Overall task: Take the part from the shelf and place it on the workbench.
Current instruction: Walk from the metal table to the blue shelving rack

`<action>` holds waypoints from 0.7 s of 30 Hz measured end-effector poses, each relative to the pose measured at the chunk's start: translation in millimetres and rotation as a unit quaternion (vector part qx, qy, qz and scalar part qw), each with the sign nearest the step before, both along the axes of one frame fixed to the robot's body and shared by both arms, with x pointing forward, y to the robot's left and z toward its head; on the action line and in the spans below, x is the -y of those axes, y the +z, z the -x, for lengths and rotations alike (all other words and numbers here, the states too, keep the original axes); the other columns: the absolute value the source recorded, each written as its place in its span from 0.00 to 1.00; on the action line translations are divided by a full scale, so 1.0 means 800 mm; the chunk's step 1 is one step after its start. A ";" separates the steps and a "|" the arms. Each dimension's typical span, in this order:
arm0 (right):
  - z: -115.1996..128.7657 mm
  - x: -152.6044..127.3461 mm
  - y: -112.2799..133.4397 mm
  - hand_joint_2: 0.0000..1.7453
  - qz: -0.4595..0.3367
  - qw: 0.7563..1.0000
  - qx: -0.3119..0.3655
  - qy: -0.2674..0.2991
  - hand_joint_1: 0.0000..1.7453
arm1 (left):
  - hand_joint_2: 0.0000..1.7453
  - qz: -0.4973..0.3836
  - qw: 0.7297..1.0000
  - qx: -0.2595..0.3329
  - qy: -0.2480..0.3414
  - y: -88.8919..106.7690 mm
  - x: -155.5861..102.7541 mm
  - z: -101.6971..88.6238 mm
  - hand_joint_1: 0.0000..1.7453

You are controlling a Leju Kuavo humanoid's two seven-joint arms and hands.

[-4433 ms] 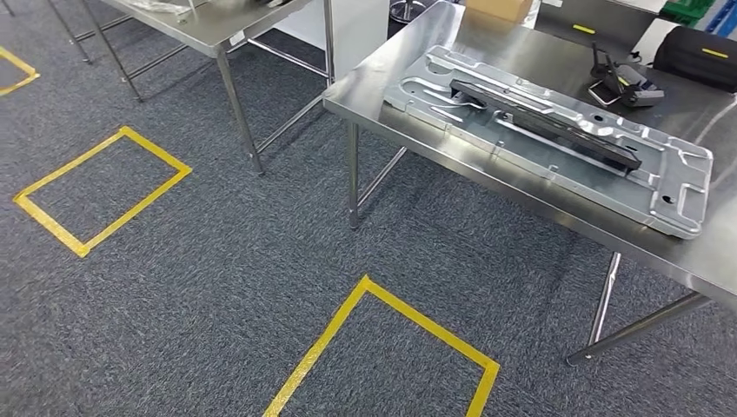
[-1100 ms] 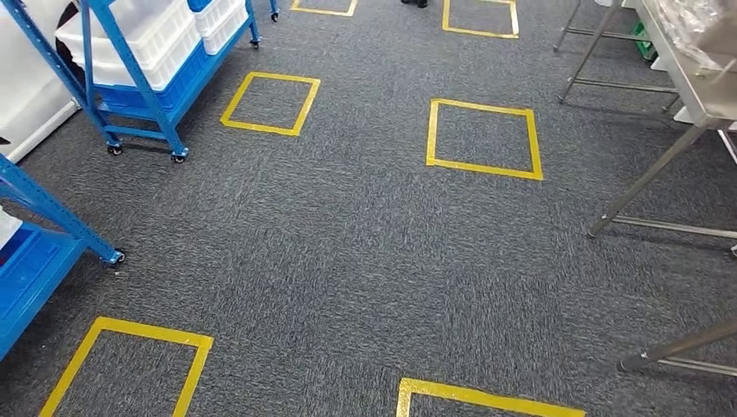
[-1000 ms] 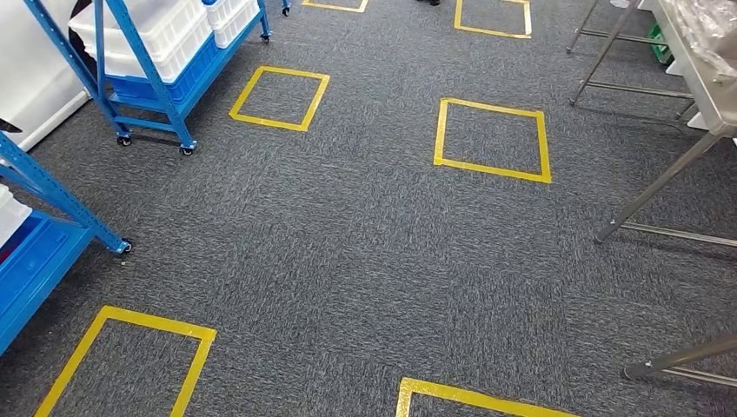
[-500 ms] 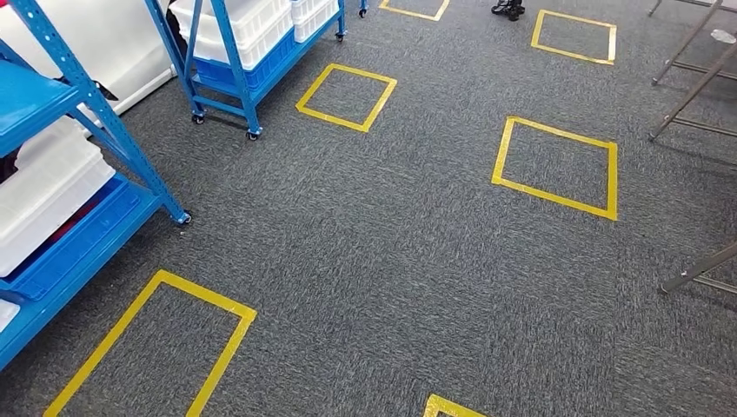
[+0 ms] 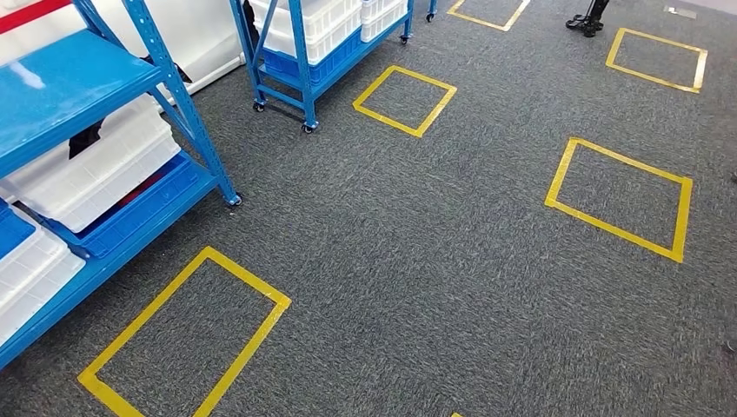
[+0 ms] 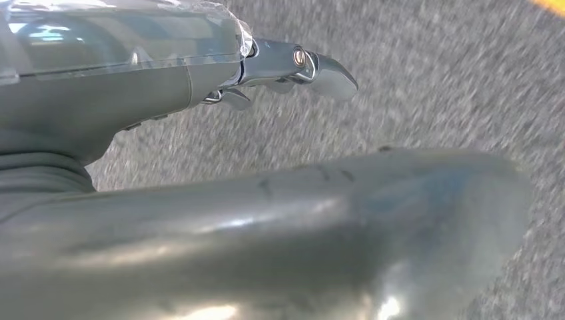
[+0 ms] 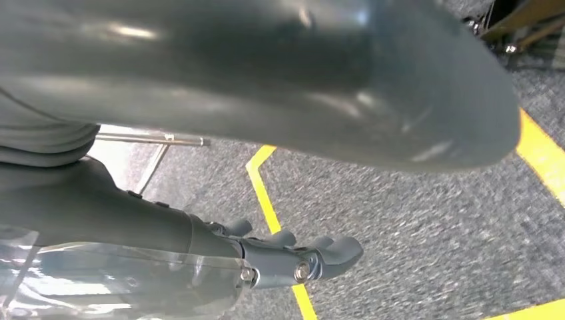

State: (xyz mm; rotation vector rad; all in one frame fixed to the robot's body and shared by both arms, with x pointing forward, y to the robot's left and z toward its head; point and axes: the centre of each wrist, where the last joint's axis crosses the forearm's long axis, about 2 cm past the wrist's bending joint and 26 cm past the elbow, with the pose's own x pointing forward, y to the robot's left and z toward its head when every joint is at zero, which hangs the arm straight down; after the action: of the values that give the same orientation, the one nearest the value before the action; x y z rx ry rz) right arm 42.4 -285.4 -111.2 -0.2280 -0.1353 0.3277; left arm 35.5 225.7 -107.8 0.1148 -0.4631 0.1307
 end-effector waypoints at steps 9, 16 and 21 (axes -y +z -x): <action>0.005 -0.004 0.000 0.00 -0.002 1.000 -0.006 -0.002 0.00 | 0.00 -0.001 1.000 0.000 -0.002 0.000 -0.002 0.001 0.00; -0.003 -0.004 0.000 0.00 -0.002 1.000 0.000 -0.006 0.00 | 0.00 -0.002 1.000 0.000 -0.002 0.000 -0.003 0.000 0.00; 0.002 -0.005 0.000 0.00 -0.001 1.000 -0.003 -0.006 0.00 | 0.00 -0.002 1.000 0.003 -0.002 0.000 -0.002 -0.002 0.00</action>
State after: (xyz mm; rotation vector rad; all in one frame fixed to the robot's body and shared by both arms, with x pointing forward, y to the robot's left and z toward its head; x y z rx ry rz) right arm 40.9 -281.8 -111.3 -0.2259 -0.1279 0.3157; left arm 37.2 227.2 -107.8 0.1168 -0.4700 0.1272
